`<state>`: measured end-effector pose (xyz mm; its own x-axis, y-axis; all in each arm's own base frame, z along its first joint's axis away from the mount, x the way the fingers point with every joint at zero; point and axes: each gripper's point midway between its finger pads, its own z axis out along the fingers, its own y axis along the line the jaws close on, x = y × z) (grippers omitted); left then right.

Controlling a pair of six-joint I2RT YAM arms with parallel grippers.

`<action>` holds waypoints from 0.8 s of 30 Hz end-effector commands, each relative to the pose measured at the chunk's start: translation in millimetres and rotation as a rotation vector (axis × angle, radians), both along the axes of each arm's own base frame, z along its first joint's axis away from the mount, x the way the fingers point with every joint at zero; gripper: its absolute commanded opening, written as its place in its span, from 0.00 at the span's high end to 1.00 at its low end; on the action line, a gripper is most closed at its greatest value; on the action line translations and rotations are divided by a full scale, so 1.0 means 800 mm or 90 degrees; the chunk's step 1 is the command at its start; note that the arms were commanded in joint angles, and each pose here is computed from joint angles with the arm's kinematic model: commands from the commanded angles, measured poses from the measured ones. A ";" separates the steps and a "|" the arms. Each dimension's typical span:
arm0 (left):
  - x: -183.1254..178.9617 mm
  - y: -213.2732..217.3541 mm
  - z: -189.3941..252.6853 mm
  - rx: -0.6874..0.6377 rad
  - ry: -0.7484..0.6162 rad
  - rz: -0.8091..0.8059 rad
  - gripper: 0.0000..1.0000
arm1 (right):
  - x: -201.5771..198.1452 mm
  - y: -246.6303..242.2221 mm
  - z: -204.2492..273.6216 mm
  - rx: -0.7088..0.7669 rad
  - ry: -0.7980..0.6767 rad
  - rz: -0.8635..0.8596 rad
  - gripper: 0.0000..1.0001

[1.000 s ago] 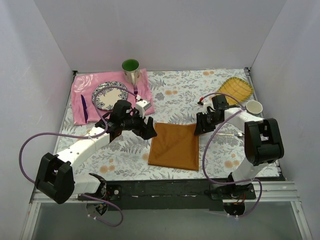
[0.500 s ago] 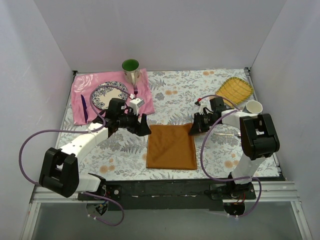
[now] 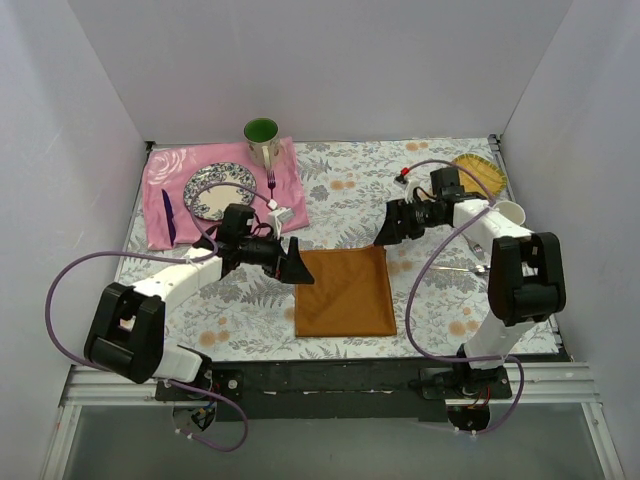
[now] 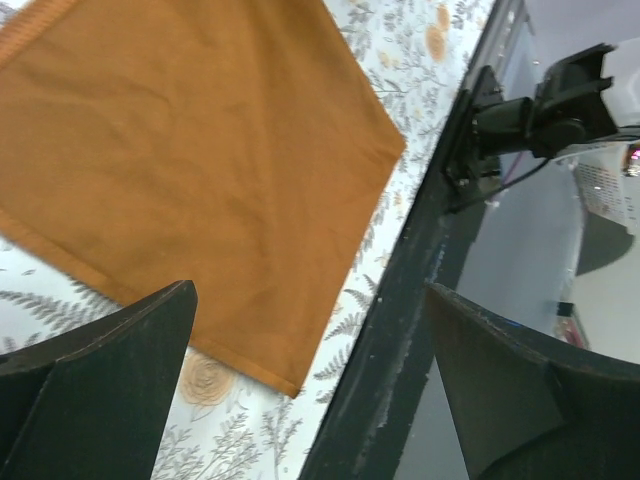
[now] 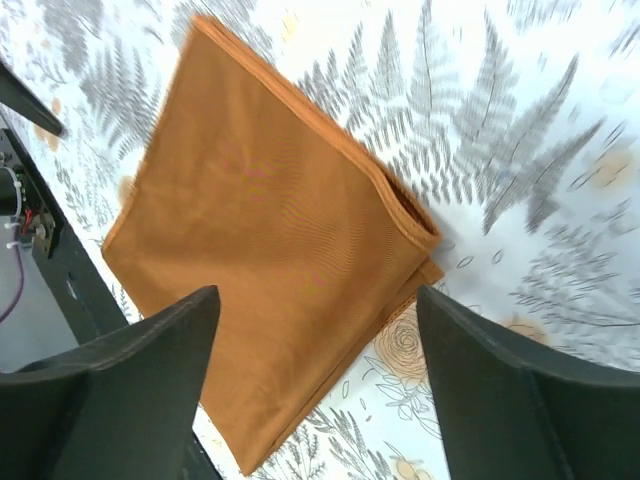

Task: Fold the napkin into a case and place the utensils inside
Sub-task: Smooth out the lower triangle-folded napkin at the center of the board.

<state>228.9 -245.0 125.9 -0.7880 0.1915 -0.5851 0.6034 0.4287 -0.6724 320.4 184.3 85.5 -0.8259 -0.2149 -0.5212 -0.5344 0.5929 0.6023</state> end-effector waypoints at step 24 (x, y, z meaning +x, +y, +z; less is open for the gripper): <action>-0.009 -0.059 -0.064 -0.033 0.176 -0.004 0.03 | -0.038 0.066 -0.023 0.187 0.167 0.025 0.06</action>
